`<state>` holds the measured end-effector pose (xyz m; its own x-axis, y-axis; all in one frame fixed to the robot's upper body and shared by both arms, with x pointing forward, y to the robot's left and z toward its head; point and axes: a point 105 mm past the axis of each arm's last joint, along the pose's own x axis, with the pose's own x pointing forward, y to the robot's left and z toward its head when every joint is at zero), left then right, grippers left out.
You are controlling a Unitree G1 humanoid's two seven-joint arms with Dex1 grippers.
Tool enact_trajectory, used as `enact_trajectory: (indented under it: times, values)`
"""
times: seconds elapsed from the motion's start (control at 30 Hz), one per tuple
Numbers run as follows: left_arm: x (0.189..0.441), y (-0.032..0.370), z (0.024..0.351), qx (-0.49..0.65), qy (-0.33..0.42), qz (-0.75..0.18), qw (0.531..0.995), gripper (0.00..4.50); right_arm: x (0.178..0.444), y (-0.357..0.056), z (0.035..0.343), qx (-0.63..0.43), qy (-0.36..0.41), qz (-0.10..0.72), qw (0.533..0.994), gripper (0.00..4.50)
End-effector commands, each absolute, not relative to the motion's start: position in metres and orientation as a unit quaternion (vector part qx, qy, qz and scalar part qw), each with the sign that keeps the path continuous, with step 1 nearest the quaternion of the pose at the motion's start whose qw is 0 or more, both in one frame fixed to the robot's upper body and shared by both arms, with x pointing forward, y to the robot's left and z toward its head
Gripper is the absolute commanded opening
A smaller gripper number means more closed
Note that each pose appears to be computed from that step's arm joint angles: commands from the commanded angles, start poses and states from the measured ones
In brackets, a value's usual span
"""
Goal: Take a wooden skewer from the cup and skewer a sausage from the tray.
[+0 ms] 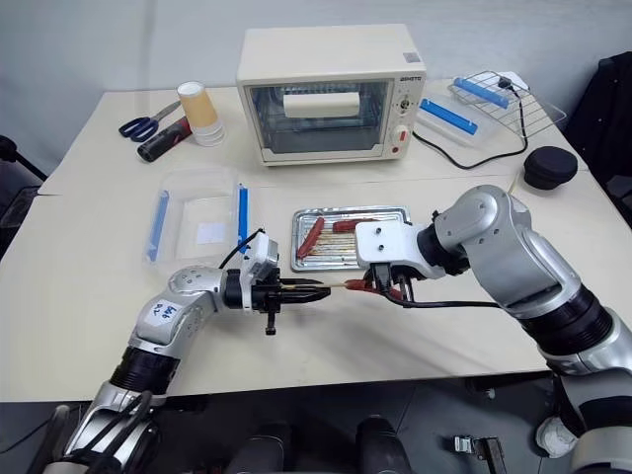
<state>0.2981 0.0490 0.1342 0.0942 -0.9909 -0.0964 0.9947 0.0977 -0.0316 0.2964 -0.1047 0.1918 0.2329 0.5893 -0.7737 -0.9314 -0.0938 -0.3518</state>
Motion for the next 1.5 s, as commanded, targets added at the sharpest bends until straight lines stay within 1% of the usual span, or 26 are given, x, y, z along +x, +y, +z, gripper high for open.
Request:
enact_trajectory:
  times: [0.03, 0.07, 0.1, 0.17, 0.23, 0.27, 0.53, 0.7, 0.77, 0.83, 0.93, 1.0, 1.07, 1.13, 1.17, 1.2, 1.23, 1.3, 1.37, 1.43, 1.5]
  values:
    - [0.284, 0.028, 0.156, 0.012, 0.001, -0.708, 0.706, 0.0, 0.278, -0.086, 0.192, -0.437, 0.165, 0.638, 0.612, 0.02]
    - [0.285, 0.031, 0.156, 0.01, 0.002, -0.705, 0.709, 0.0, 0.279, -0.088, 0.192, -0.434, 0.171, 0.636, 0.615, 0.3]
    - [0.285, 0.033, 0.156, 0.009, 0.003, -0.703, 0.711, 0.0, 0.276, -0.091, 0.19, -0.432, 0.179, 0.641, 0.608, 0.61]
    - [0.285, 0.039, 0.155, 0.008, 0.005, -0.698, 0.716, 0.0, 0.271, -0.096, 0.187, -0.432, 0.183, 0.65, 0.599, 1.01]
    - [0.286, 0.045, 0.154, 0.005, 0.007, -0.692, 0.722, 0.0, 0.27, -0.099, 0.187, -0.426, 0.182, 0.651, 0.602, 1.69]
    - [0.286, 0.047, 0.154, 0.004, 0.007, -0.69, 0.724, 0.0, 0.269, -0.101, 0.187, -0.425, 0.184, 0.652, 0.601, 1.92]
    - [0.285, 0.071, 0.146, 0.008, 0.023, -0.663, 0.749, 0.0, 0.264, -0.122, 0.2, -0.416, 0.186, 0.65, 0.609, 1.92]
    - [0.279, 0.086, 0.147, -0.008, 0.008, -0.642, 0.767, 0.0, 0.259, -0.128, 0.213, -0.392, 0.155, 0.653, 0.63, 1.92]
    - [0.276, 0.095, 0.151, -0.018, -0.006, -0.628, 0.778, 0.0, 0.257, -0.132, 0.219, -0.378, 0.134, 0.648, 0.647, 1.92]
    - [0.269, 0.112, 0.155, -0.032, -0.02, -0.602, 0.797, 0.0, 0.255, -0.143, 0.223, -0.355, 0.111, 0.632, 0.68, 1.92]
    - [0.259, 0.137, 0.163, -0.051, -0.036, -0.56, 0.826, 0.0, 0.248, -0.155, 0.222, -0.326, 0.06, 0.623, 0.709, 1.92]
    - [0.254, 0.148, 0.169, -0.058, -0.051, -0.53, 0.844, 0.0, 0.241, -0.159, 0.22, -0.278, 0.038, 0.624, 0.729, 1.92]
    - [0.255, 0.163, 0.183, -0.077, -0.086, -0.473, 0.874, 0.0, 0.239, -0.158, 0.225, -0.224, -0.018, 0.614, 0.757, 1.92]
    - [0.256, 0.174, 0.193, -0.096, -0.108, -0.431, 0.891, 0.0, 0.241, -0.158, 0.23, -0.196, -0.058, 0.592, 0.779, 1.92]
    - [0.258, 0.183, 0.198, -0.103, -0.126, -0.392, 0.906, 0.0, 0.247, -0.16, 0.242, -0.162, -0.106, 0.564, 0.803, 1.92]
    - [0.259, 0.19, 0.202, -0.11, -0.14, -0.358, 0.917, 0.0, 0.25, -0.162, 0.248, -0.132, -0.132, 0.542, 0.819, 2.27]
    - [0.261, 0.2, 0.205, -0.119, -0.155, -0.313, 0.929, 0.0, 0.248, -0.162, 0.249, -0.12, -0.153, 0.529, 0.826, 2.47]
    - [0.268, 0.22, 0.206, -0.144, -0.17, -0.216, 0.951, 0.0, 0.241, -0.156, 0.24, -0.123, -0.168, 0.518, 0.83, 3.09]
    - [0.272, 0.231, 0.204, -0.159, -0.171, -0.156, 0.96, 0.0, 0.237, -0.152, 0.234, -0.139, -0.183, 0.51, 0.829, 3.7]
    - [0.279, 0.235, 0.202, -0.171, -0.164, -0.119, 0.964, 0.0, 0.237, -0.149, 0.233, -0.147, -0.202, 0.497, 0.831, 4.37]
    - [0.286, 0.24, 0.198, -0.166, -0.149, -0.08, 0.972, 0.0, 0.241, -0.149, 0.239, -0.135, -0.223, 0.478, 0.839, 4.45]
